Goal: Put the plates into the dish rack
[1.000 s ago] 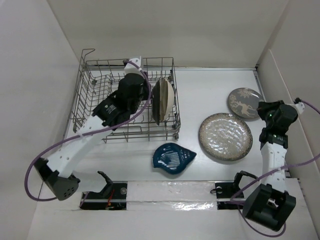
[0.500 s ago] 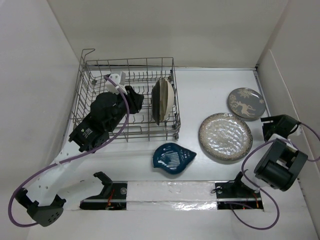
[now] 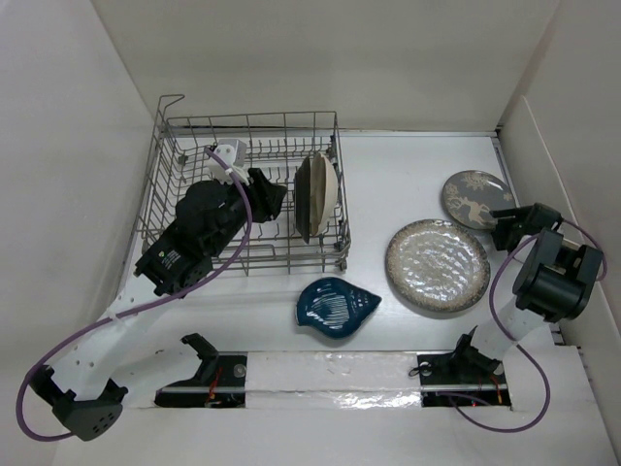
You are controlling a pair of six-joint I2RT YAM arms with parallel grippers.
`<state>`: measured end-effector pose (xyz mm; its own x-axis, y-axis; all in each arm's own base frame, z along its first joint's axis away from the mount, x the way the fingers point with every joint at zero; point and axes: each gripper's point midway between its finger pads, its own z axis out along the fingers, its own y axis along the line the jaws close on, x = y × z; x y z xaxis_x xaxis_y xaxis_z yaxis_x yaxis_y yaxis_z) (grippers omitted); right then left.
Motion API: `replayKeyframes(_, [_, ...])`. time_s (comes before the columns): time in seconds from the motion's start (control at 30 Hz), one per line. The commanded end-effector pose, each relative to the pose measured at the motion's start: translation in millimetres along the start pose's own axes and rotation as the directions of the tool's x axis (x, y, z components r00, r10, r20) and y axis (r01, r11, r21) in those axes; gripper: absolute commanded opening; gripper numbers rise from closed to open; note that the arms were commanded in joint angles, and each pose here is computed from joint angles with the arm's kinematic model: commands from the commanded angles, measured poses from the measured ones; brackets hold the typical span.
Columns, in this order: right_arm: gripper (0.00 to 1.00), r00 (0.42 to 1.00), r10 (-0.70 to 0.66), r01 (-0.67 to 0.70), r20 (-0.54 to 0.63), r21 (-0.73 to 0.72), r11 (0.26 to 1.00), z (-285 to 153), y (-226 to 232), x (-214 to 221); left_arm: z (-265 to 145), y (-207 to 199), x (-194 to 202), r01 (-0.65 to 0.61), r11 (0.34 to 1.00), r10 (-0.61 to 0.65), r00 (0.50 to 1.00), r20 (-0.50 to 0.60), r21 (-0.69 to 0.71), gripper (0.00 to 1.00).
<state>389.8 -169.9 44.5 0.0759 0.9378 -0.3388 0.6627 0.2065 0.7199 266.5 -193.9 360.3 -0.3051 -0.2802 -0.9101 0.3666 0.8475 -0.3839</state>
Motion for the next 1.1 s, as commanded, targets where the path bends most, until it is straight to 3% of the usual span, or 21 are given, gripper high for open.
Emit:
replayKeyframes(0.0, [0.68, 1.000, 0.029, -0.028, 0.013, -0.035, 0.999, 10.7, 11.2, -2.7, -1.0, 0.5, -14.0, 0.006, 1.000, -0.005, 0.998, 0.063, -0.004, 0.37])
replayKeyframes(0.1, [0.64, 1.000, 0.023, -0.023, -0.001, -0.017, 1.000, 16.3, 12.3, -0.7, 0.5, 2.3, -13.4, 0.004, 1.000, -0.003, 0.998, 0.063, -0.014, 0.38])
replayKeyframes(0.2, [0.52, 1.000, 0.024, -0.024, 0.010, 0.005, 1.000, 24.7, 11.0, -5.2, 2.6, 5.4, -11.8, -0.001, 1.000, 0.003, 0.998, 0.060, -0.031, 0.38])
replayKeyframes(0.23, [0.33, 1.000, 0.023, -0.023, 0.006, 0.012, 1.000, 27.8, 10.0, -5.2, 3.0, 6.6, -11.5, -0.001, 0.999, 0.004, 0.998, 0.060, -0.038, 0.38])
replayKeyframes(0.33, [0.10, 1.000, 0.008, -0.007, -0.026, 0.036, 0.999, 36.5, 10.9, -1.1, 4.2, 10.5, -11.3, -0.005, 0.998, 0.009, 0.998, 0.065, -0.058, 0.39])
replayKeyframes(0.43, [0.00, 1.000, 0.004, -0.003, -0.024, 0.032, 0.999, 38.1, 11.4, -1.7, 6.6, 13.2, -9.4, -0.007, 0.997, 0.012, 0.998, 0.062, -0.072, 0.40])
replayKeyframes(0.5, [0.00, 1.000, 0.017, -0.017, -0.016, 0.004, 1.000, 35.1, 15.2, -1.6, 8.6, 13.7, -7.9, -0.008, 0.997, 0.013, 0.998, 0.058, -0.076, 0.42])
replayKeyframes(0.7, [0.00, 0.998, 0.058, -0.051, 0.008, -0.359, 0.932, -16.1, 94.0, -3.4, 19.3, 19.9, -4.5, 0.011, 0.998, -0.009, 1.000, 0.030, -0.068, 0.44])
replayKeyframes(0.87, [0.00, 1.000, 0.025, -0.017, 0.003, -0.643, 0.766, -94.0, 184.4, -5.1, 28.5, 8.4, -7.0, 0.079, 0.996, -0.078, 0.997, -0.024, 0.052, 0.51])
replayKeyframes(1.07, [0.00, 0.998, -0.069, 0.038, -0.004, -0.798, 0.601, -175.5, 242.2, 19.7, 27.9, -24.7, -23.7, 0.128, 0.972, -0.121, 0.991, -0.049, 0.199, 0.64])
